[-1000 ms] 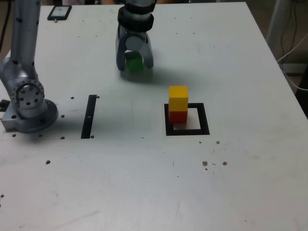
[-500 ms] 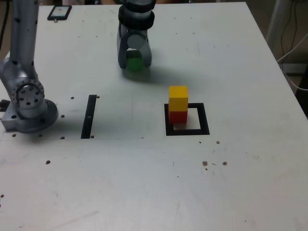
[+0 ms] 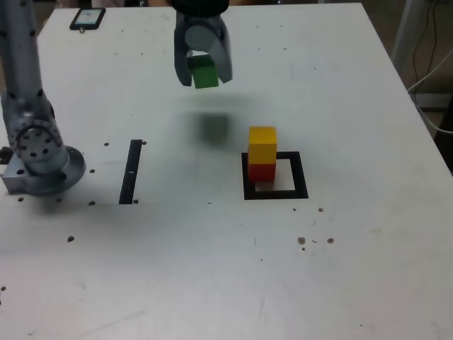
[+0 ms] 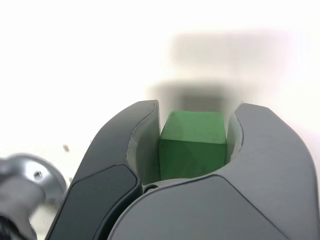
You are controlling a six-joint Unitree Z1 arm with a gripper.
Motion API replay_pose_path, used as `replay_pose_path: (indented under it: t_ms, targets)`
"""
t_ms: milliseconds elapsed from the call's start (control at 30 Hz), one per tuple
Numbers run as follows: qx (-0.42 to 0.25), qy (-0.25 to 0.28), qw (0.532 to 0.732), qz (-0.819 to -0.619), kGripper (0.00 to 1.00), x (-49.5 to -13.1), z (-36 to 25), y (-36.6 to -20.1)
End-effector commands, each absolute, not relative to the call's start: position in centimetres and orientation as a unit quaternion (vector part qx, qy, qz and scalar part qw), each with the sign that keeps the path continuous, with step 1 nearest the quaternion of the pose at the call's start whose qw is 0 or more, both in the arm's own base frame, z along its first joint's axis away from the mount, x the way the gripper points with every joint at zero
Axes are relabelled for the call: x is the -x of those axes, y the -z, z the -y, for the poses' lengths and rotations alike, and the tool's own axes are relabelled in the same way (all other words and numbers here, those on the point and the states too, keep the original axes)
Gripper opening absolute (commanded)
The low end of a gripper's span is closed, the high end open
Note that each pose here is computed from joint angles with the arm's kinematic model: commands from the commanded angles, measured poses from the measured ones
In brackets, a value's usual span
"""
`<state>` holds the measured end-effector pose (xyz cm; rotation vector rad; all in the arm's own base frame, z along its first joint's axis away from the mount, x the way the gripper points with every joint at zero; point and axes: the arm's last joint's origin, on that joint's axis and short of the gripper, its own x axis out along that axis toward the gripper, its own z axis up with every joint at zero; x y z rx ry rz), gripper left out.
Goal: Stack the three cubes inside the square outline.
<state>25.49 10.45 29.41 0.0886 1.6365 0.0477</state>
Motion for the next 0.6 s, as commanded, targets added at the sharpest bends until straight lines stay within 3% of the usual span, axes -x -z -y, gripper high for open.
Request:
replay_pose_path:
  t_ms: [0,300,433,567]
  targets:
    - [-0.041,-0.010,0.688,-0.725,0.27,-25.5,-8.3,-30.5]
    - [-0.087,0.020,0.687,-0.721,0.26,-27.9,-1.2,-33.9]
    - [-0.099,0.035,0.682,-0.724,0.26,-29.3,0.2,-34.1]
    - [-0.102,0.040,0.675,-0.730,0.26,-31.0,1.0,-33.3]
